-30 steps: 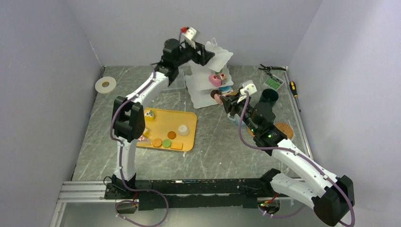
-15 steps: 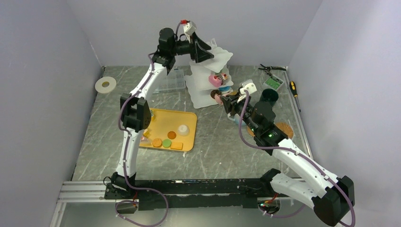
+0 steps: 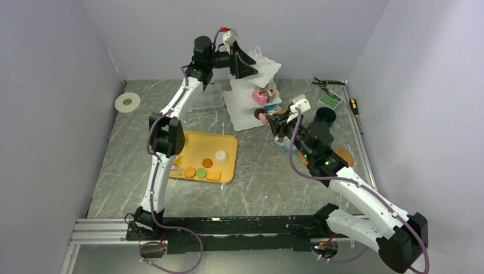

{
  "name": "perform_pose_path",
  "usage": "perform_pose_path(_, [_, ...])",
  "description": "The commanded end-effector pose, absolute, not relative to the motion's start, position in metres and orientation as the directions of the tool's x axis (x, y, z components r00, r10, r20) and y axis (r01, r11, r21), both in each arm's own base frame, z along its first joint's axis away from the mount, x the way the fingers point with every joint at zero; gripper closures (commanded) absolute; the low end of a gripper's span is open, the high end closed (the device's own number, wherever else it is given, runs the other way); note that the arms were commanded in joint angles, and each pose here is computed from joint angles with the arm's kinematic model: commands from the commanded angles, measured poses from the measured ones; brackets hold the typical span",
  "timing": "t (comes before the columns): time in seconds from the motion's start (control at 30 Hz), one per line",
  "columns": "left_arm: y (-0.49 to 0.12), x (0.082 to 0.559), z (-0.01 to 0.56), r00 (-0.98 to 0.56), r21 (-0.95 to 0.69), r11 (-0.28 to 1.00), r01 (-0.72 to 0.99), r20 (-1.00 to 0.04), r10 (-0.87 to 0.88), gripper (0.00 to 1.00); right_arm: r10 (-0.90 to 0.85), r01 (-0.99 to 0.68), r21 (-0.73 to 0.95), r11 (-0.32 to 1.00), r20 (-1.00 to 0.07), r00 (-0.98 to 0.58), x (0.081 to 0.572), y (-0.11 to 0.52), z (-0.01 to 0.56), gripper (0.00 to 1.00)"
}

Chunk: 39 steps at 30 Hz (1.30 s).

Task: Serve the afternoon tea
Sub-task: Adjust the desert table at the center of the board.

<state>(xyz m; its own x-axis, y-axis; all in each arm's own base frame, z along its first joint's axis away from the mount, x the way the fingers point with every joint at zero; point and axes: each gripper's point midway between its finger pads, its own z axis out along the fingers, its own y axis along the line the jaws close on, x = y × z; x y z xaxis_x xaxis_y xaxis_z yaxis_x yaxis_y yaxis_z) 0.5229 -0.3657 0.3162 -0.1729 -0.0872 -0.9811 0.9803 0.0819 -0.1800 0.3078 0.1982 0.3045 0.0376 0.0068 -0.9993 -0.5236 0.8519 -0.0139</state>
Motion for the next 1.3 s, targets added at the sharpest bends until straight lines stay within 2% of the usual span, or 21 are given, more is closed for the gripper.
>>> perform_pose_path(0.0, [-0.367,0.514,0.331,-0.1,-0.102,0.018,0.995,-0.989,-0.105,0.26,0.057,-0.532,-0.017,0.847,-0.991,0.122,0.307,0.199,0.342,0.58])
perform_pose_path(0.23, [-0.373,0.502,0.338,-0.019,-0.011,-0.066,0.998,-0.994,-0.11,0.22,0.059,-0.54,-0.017,0.842,-0.99,0.124,0.306,0.201,0.342,0.59])
perform_pose_path(0.33, [-0.375,0.5,0.337,-0.003,0.006,-0.085,0.996,-0.994,-0.111,0.25,0.06,-0.542,-0.017,0.84,-0.991,0.123,0.306,0.201,0.342,0.59])
perform_pose_path(0.77, [-0.386,0.494,0.343,0.046,0.058,-0.083,0.995,-0.99,-0.133,0.58,0.065,-0.542,-0.009,0.841,-0.991,0.118,0.302,0.198,0.34,0.59])
perform_pose_path(0.83, [-0.387,0.496,0.345,0.063,0.073,-0.068,0.995,-0.988,-0.14,0.66,0.066,-0.544,-0.007,0.839,-0.991,0.116,0.301,0.198,0.34,0.59])
perform_pose_path(0.93, [-0.389,0.504,0.349,0.09,0.095,-0.025,0.995,-0.984,-0.154,0.82,0.067,-0.544,-0.007,0.839,-0.991,0.116,0.301,0.198,0.34,0.59])
perform_pose_path(1.07, [-0.389,0.514,0.356,0.134,0.127,0.047,0.991,-0.975,-0.175,0.94,0.069,-0.544,-0.003,0.839,-0.991,0.113,0.3,0.198,0.339,0.59])
perform_pose_path(1.27, [-0.387,0.528,0.374,0.205,0.17,0.175,0.97,-0.958,-0.2,0.97,0.072,-0.548,0.0,0.837,-0.991,0.11,0.301,0.199,0.338,0.6])
